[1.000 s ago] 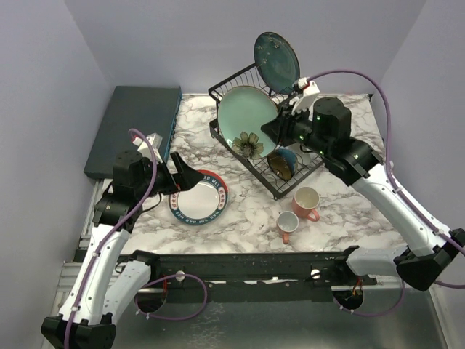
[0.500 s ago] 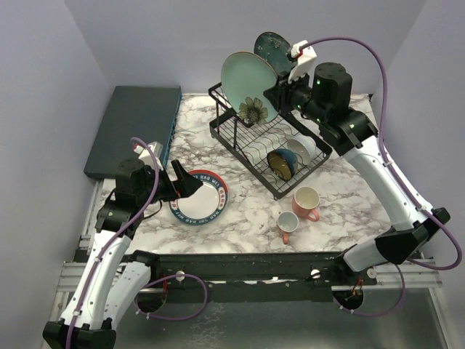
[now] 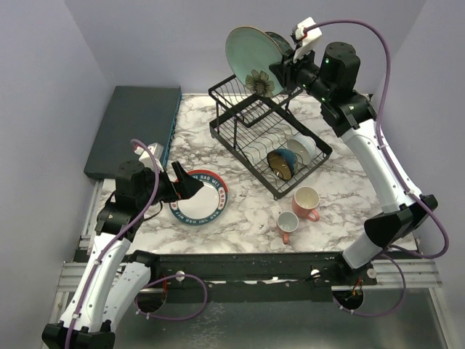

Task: Load the mixed dishes into the dish rack
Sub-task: Insert the plate into the dish rack.

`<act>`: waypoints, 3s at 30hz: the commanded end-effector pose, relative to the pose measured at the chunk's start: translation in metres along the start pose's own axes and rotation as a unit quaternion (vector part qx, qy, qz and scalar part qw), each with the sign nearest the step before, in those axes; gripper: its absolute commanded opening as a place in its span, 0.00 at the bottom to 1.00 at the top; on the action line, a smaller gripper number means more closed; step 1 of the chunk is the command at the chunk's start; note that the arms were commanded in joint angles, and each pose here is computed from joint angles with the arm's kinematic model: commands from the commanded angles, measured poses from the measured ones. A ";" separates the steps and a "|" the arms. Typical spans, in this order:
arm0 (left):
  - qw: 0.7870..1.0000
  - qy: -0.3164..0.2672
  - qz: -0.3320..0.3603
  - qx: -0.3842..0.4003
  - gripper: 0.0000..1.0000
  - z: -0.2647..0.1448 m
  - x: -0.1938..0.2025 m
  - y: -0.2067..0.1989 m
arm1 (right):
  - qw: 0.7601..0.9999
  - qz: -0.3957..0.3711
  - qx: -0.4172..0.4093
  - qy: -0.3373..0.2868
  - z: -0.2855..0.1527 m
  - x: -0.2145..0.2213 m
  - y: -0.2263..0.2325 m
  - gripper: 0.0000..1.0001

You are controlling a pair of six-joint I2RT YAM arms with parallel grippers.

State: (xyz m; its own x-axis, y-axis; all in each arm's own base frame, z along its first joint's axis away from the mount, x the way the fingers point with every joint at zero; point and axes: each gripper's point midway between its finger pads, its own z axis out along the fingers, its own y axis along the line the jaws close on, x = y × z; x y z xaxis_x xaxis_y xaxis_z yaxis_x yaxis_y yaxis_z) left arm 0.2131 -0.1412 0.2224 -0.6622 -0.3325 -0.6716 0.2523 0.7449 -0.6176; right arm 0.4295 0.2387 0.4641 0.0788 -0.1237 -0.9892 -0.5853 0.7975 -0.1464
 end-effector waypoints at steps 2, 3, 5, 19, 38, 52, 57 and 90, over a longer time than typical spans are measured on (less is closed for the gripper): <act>1.000 -0.016 0.009 0.006 0.99 -0.001 -0.005 -0.003 | 0.991 -0.052 0.030 -0.123 0.002 -0.072 -0.026 0.00; 1.000 -0.015 0.009 0.006 0.99 -0.001 -0.004 -0.003 | 0.990 -0.057 0.034 -0.124 0.004 -0.072 -0.030 0.00; 1.000 -0.017 0.009 0.006 0.99 -0.001 -0.005 -0.003 | 0.990 -0.064 0.041 -0.122 0.010 -0.068 -0.036 0.00; 1.000 -0.018 0.010 0.005 0.99 -0.001 -0.005 -0.002 | 0.986 -0.090 0.089 -0.111 0.048 -0.034 -0.076 0.00; 1.000 -0.018 0.009 0.001 0.99 0.000 -0.005 -0.001 | 0.987 -0.082 0.103 -0.089 0.080 0.003 -0.093 0.00; 1.000 -0.017 0.008 -0.002 0.99 0.001 -0.005 0.001 | 0.987 -0.093 0.103 -0.077 0.091 0.014 -0.098 0.00; 1.000 -0.015 0.008 -0.002 0.99 0.001 -0.005 0.001 | 0.989 -0.089 0.096 -0.076 0.092 0.018 -0.095 0.00; 1.000 -0.014 0.007 -0.003 0.99 0.002 -0.004 0.002 | 0.992 -0.095 0.072 -0.037 0.105 0.055 -0.088 0.00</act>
State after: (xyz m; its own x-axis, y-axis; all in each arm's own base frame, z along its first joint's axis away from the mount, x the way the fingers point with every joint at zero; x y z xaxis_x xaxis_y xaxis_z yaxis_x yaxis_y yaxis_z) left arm 0.2155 -0.1408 0.2242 -0.6515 -0.3361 -0.6801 0.2560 0.7465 -0.6141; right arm 0.5739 0.2281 0.3578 0.0620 -0.2789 -0.9583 -0.4828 0.8319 -0.2734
